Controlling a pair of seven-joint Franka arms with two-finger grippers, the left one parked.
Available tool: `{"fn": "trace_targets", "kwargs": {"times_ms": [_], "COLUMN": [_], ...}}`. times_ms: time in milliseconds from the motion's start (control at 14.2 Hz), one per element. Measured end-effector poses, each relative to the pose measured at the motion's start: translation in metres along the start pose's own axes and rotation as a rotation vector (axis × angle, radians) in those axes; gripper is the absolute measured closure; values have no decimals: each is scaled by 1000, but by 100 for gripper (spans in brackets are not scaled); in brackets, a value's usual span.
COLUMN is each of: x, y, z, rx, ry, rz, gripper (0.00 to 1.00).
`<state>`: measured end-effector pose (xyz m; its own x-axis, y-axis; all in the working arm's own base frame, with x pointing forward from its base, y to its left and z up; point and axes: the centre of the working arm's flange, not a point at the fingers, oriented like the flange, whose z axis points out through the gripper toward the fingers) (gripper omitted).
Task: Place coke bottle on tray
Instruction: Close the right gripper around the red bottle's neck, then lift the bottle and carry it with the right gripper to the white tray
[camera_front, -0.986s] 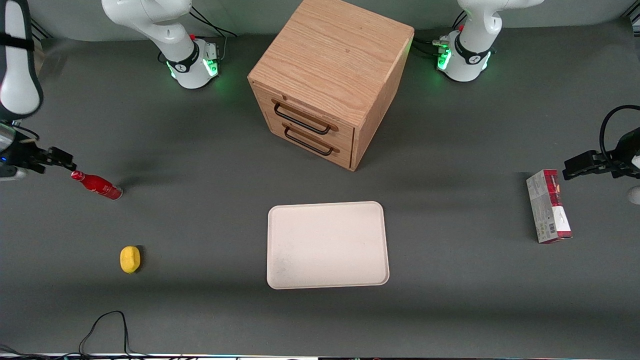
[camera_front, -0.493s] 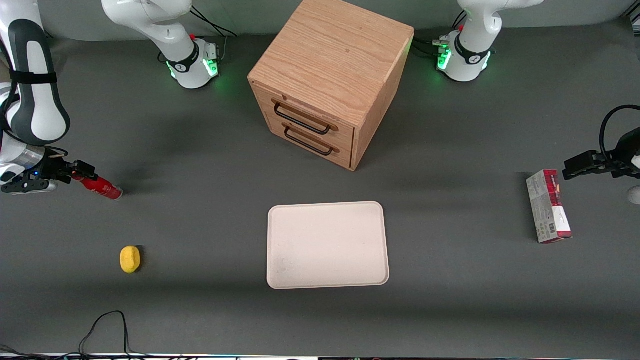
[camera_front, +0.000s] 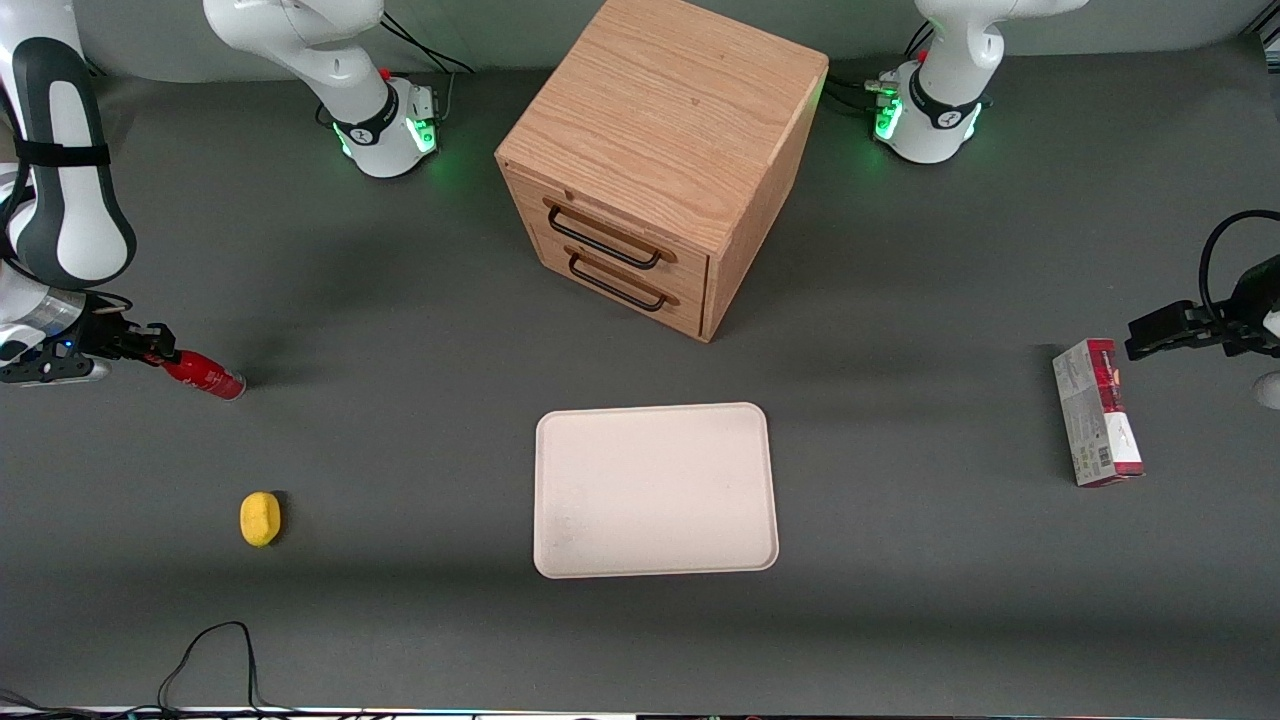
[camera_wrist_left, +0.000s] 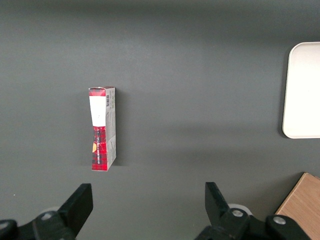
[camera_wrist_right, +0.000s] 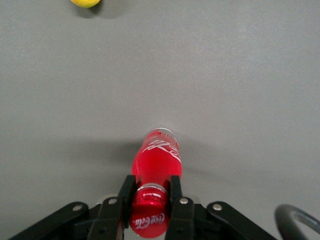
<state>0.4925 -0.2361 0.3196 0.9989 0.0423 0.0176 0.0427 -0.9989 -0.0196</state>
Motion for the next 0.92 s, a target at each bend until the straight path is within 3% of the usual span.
{"fn": "trace_targets", "kwargs": {"times_ms": [141, 352, 704, 915], "x": [16, 68, 126, 145], "y": [-20, -75, -198, -270], "z": [-7, -66, -226, -282], "rx": [14, 57, 14, 10], "ry": [-1, -41, -59, -57], "rz": [-8, -19, -65, -84], "gripper": [68, 68, 68, 68]}}
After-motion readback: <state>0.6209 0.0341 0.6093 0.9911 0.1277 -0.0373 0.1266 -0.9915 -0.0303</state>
